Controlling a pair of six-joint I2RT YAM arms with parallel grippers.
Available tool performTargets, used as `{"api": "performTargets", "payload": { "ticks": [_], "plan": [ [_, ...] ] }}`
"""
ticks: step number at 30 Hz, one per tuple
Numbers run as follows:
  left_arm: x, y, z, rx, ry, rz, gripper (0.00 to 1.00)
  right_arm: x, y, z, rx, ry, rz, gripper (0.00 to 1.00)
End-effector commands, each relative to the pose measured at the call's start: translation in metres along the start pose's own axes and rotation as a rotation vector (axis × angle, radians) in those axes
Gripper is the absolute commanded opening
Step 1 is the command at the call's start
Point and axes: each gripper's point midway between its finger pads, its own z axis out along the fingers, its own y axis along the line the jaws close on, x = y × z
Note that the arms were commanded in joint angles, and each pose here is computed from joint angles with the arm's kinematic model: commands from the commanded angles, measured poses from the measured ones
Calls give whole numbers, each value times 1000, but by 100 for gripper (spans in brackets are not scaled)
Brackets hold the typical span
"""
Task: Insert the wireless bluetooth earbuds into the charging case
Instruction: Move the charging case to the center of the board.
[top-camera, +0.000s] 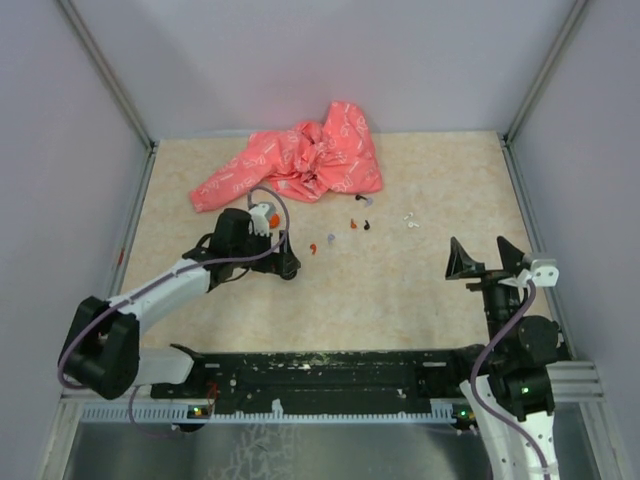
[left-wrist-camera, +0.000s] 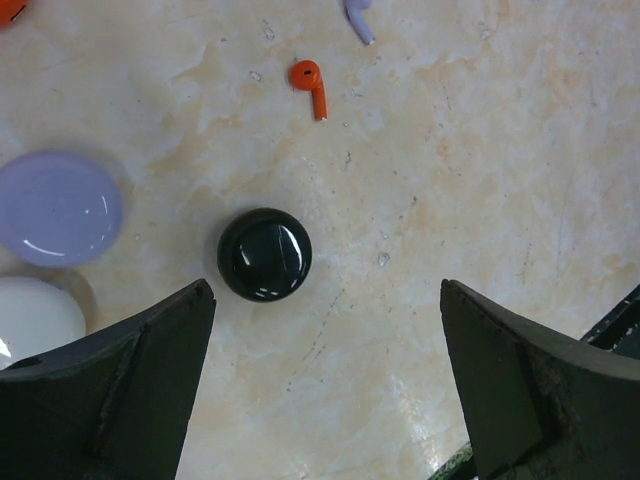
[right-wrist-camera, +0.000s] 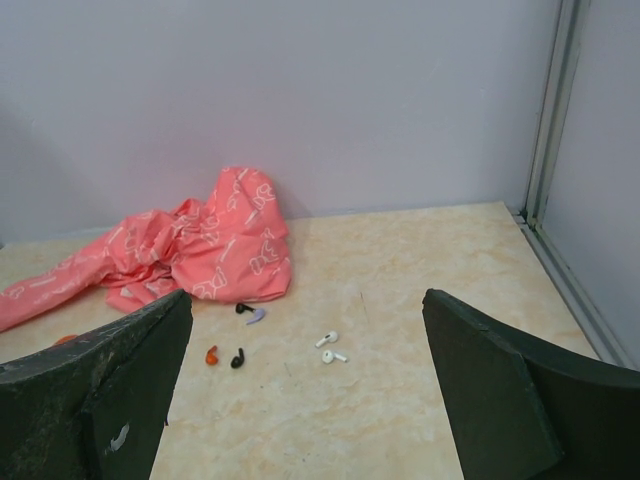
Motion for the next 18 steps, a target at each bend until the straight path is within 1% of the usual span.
{"api": "performTargets", "payload": {
  "ticks": [1,6,12,15,18],
  "plan": [
    [-23,-7,23,48,-34,65,98,-12,4,-1,-21,-50,-1,98],
    [-19,3,55,46,24,89,99,-10,4,-1,-24,-44,-4,98],
    [-11,7,83,73,88,103,98,-9,4,-1,-26,-41,-6,98],
    [-2,6,87,92,131,93,97,-9,5,-1,-28,-41,-6,98],
    [7,3,82,110,142,81,97,-8,5,-1,-30,-40,-6,98]
  ]
}}
